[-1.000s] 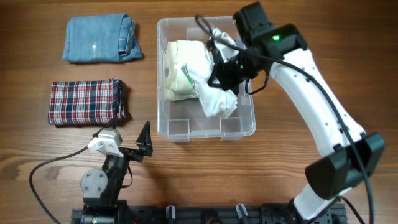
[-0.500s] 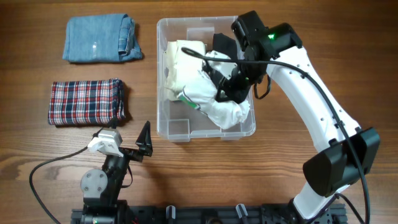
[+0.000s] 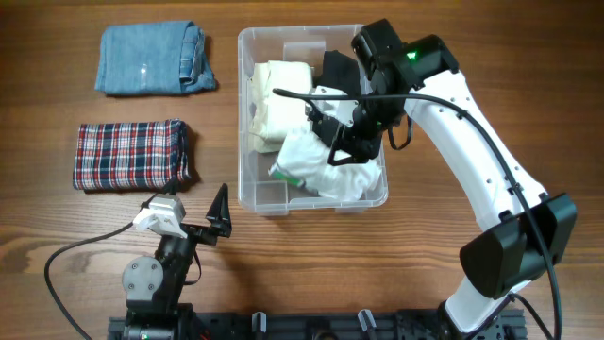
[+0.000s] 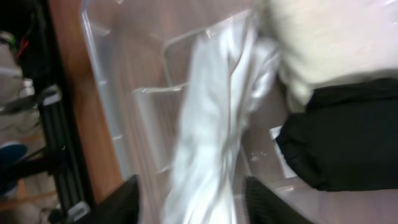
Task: Pack container
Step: 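Lower the white shirt into the bin's front right corner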
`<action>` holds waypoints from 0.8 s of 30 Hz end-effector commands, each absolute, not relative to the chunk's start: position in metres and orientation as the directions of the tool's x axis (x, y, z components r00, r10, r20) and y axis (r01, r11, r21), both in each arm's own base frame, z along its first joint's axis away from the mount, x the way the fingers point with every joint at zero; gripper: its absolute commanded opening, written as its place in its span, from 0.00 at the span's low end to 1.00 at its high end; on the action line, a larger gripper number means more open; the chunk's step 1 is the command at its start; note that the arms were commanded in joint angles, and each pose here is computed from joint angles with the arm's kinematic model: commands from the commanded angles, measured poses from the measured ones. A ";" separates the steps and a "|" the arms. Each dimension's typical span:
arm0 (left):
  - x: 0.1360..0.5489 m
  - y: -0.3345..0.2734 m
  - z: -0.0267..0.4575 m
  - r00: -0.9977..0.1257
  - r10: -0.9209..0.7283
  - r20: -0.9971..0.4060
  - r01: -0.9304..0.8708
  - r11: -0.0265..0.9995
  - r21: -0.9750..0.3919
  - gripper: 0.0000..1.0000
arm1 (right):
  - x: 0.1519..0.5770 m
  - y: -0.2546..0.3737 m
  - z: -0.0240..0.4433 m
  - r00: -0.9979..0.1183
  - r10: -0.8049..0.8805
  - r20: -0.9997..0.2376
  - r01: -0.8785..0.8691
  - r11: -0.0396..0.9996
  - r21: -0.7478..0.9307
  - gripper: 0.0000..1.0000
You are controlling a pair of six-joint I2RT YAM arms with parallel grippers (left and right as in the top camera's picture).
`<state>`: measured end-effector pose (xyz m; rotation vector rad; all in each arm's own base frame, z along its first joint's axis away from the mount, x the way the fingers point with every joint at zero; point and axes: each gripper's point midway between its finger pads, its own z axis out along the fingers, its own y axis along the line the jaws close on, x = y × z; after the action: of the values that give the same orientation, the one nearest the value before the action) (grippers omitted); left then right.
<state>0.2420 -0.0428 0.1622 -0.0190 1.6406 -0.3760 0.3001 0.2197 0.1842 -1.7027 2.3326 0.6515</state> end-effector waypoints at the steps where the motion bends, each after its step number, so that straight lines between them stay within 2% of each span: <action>1: 0.242 -0.040 0.160 -0.110 -0.220 -0.969 0.198 0.951 -0.239 1.00 | 0.311 0.220 0.182 -0.388 -0.840 -0.379 -0.919 0.323 0.226 0.57; 6: 0.242 -0.040 0.160 -0.110 -0.220 -0.969 0.198 0.951 -0.239 1.00 | 0.339 0.207 0.177 -0.485 -0.808 -0.334 -0.872 0.476 0.114 0.56; 10: 0.242 -0.040 0.160 -0.109 -0.220 -0.969 0.198 0.951 -0.238 1.00 | 0.368 0.211 0.182 -0.603 -0.697 -0.389 -0.775 0.628 0.076 0.47; 13: 0.242 -0.040 0.160 -0.110 -0.220 -0.969 0.198 0.951 -0.239 1.00 | 0.356 0.219 0.183 -0.634 -0.673 -0.381 -0.761 0.631 0.150 0.41; 19: 0.242 -0.040 0.160 -0.110 -0.220 -0.969 0.198 0.951 -0.239 1.00 | 0.306 0.226 0.177 -0.745 -0.631 -0.215 -0.665 0.675 0.321 0.19; 24: 0.242 -0.040 0.160 -0.109 -0.220 -0.969 0.198 0.951 -0.238 1.00 | 0.279 0.231 0.172 -0.792 -0.603 -0.099 -0.598 0.730 0.331 0.17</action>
<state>0.2420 -0.0428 0.1621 -0.0191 1.6410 -0.3760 0.2917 0.2210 0.1751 -1.1424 2.8336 0.5335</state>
